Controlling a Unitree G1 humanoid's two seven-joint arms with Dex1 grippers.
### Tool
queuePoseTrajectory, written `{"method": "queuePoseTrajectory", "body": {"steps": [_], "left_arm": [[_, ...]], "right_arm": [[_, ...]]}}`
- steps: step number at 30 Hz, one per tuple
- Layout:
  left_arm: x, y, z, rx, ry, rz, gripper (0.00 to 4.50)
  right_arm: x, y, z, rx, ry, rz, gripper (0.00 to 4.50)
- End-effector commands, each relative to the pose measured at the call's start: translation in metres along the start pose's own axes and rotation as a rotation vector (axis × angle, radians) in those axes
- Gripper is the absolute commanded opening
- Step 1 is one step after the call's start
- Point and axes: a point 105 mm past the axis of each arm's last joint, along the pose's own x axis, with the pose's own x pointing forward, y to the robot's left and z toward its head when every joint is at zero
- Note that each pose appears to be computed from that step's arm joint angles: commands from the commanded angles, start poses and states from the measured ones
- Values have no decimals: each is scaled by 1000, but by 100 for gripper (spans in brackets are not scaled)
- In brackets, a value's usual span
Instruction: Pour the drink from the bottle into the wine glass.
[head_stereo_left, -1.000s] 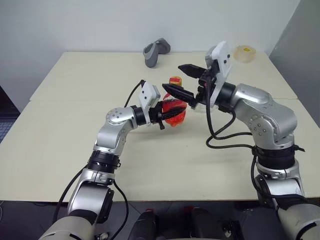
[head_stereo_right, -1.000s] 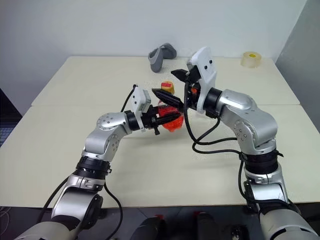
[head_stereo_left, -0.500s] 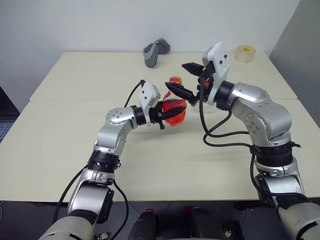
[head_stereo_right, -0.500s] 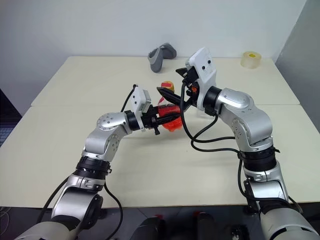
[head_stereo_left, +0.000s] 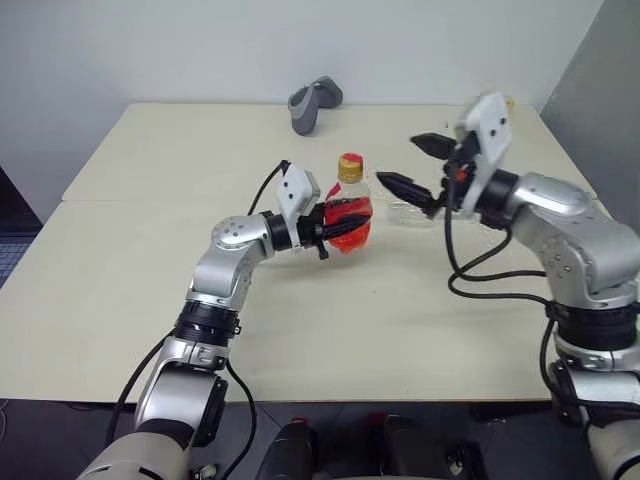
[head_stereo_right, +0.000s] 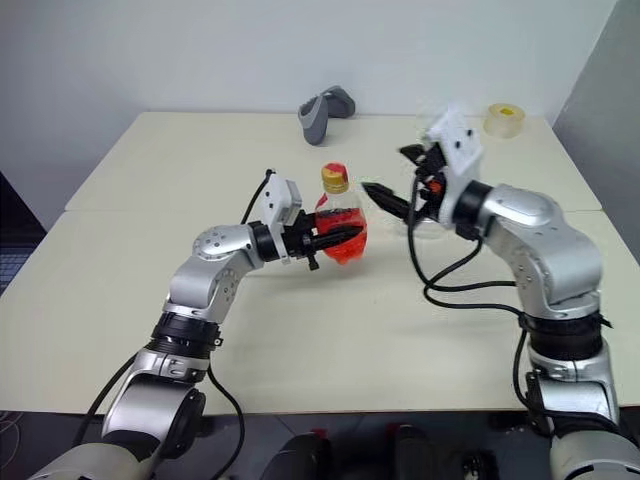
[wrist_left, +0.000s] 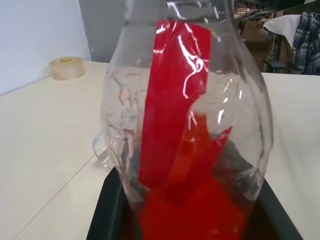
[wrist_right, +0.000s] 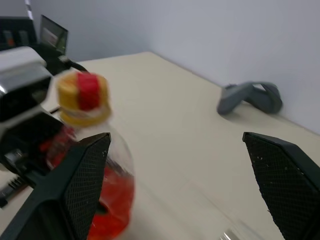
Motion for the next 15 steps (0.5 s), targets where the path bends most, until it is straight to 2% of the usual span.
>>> {"method": "queuePoseTrajectory", "body": {"steps": [1,7,15], "left_arm": [[2,0,24,75,-69,-14,116],[3,-1,24,77,-70,-24,115],[3,-1,24,78,-68,-27,115]], "right_arm": [[-5,21,18,31,-89,110,450],[3,43,37,113,-187,209,450],[21,46,48,103,-219,211,450]]}}
